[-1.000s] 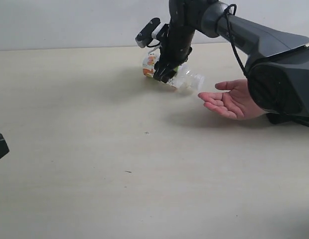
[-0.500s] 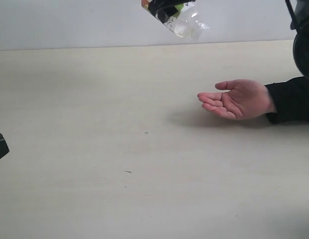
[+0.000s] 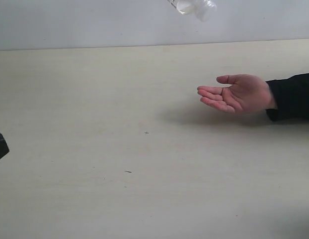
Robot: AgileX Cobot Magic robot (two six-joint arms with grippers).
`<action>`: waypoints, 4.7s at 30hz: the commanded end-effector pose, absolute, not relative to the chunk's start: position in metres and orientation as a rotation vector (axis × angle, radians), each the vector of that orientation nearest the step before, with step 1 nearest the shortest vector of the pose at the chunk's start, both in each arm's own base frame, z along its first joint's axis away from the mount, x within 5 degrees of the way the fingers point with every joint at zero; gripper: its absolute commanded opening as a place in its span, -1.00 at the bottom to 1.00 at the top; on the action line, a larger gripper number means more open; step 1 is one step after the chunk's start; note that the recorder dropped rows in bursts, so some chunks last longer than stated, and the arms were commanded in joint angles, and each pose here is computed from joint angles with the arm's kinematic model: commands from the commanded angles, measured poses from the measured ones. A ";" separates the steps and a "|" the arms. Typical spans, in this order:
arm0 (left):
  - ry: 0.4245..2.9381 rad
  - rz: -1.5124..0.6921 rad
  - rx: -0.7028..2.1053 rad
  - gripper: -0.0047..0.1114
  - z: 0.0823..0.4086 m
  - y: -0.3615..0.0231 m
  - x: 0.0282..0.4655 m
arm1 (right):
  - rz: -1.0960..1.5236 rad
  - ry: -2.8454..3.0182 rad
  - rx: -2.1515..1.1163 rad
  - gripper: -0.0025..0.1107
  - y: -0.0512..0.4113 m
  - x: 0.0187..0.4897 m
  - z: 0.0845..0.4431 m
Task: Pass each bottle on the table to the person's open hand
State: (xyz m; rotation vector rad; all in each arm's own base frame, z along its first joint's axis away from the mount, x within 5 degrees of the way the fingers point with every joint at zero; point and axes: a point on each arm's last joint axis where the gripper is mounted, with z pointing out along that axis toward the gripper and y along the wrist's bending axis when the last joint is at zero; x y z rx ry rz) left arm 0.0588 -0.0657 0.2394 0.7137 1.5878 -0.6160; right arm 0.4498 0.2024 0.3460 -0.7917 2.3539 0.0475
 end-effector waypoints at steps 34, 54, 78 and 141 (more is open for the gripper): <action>1.589 -0.618 0.705 -0.92 0.239 -0.065 0.059 | -0.078 2.555 -0.473 -0.96 0.109 0.337 0.275; 1.589 -0.618 0.705 -0.92 0.239 -0.065 0.059 | -0.086 2.640 -0.478 -0.81 0.118 0.359 0.206; 1.588 -0.616 0.707 -0.92 0.239 -0.065 0.059 | -0.124 2.603 -0.499 0.47 0.113 0.355 0.222; 1.588 -0.616 0.707 -0.92 0.239 -0.065 0.059 | 0.261 1.588 -0.397 -0.96 0.025 0.051 0.296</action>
